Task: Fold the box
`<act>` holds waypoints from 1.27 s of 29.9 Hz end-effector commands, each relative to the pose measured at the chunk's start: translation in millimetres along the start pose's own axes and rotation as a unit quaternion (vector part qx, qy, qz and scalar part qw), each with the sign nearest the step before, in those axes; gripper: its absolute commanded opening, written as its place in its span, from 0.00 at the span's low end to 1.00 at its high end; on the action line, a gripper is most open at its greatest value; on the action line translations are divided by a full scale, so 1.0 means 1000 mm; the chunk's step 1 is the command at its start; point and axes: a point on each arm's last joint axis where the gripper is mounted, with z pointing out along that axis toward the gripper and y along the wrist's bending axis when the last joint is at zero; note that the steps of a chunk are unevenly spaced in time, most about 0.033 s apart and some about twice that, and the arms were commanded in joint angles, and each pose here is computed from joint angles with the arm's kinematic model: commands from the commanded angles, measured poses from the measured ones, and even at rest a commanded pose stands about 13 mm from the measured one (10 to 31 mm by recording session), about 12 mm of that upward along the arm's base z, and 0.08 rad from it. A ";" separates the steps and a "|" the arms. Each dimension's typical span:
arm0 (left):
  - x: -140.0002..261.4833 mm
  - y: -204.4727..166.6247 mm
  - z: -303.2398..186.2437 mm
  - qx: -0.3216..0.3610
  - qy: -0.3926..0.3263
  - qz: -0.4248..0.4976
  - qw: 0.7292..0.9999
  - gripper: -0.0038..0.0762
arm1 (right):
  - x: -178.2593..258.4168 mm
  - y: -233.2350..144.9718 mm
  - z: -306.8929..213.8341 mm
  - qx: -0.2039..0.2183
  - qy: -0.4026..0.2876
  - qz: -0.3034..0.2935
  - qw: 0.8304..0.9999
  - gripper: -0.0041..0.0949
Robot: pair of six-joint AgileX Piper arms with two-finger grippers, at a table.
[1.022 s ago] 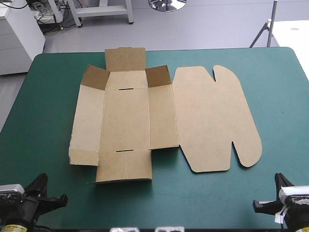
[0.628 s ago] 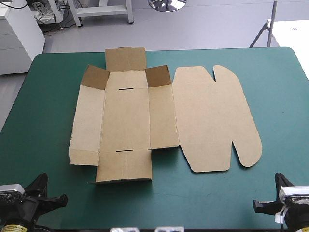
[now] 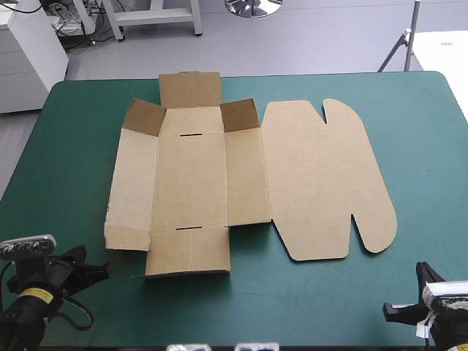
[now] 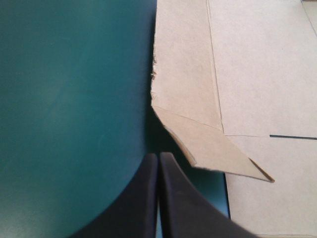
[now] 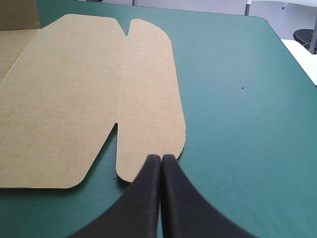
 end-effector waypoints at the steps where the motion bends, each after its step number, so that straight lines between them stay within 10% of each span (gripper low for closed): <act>1: -0.033 -0.005 0.011 0.011 -0.017 -0.006 1.000 0.04 | -0.013 -0.001 -0.009 0.012 -0.061 -0.001 0.998 0.02; 11: -0.092 -0.025 0.069 0.101 0.147 0.080 0.981 0.07 | -0.013 -0.001 -0.009 0.012 -0.061 -0.001 0.998 0.02; 33: -0.126 0.074 0.168 0.204 0.211 -0.176 0.940 0.04 | -0.013 -0.001 -0.009 0.012 -0.061 -0.001 0.998 0.02; 38: -0.118 0.071 0.182 0.217 0.243 -0.174 0.929 0.20 | -0.013 -0.001 -0.009 0.012 -0.061 -0.001 0.998 0.02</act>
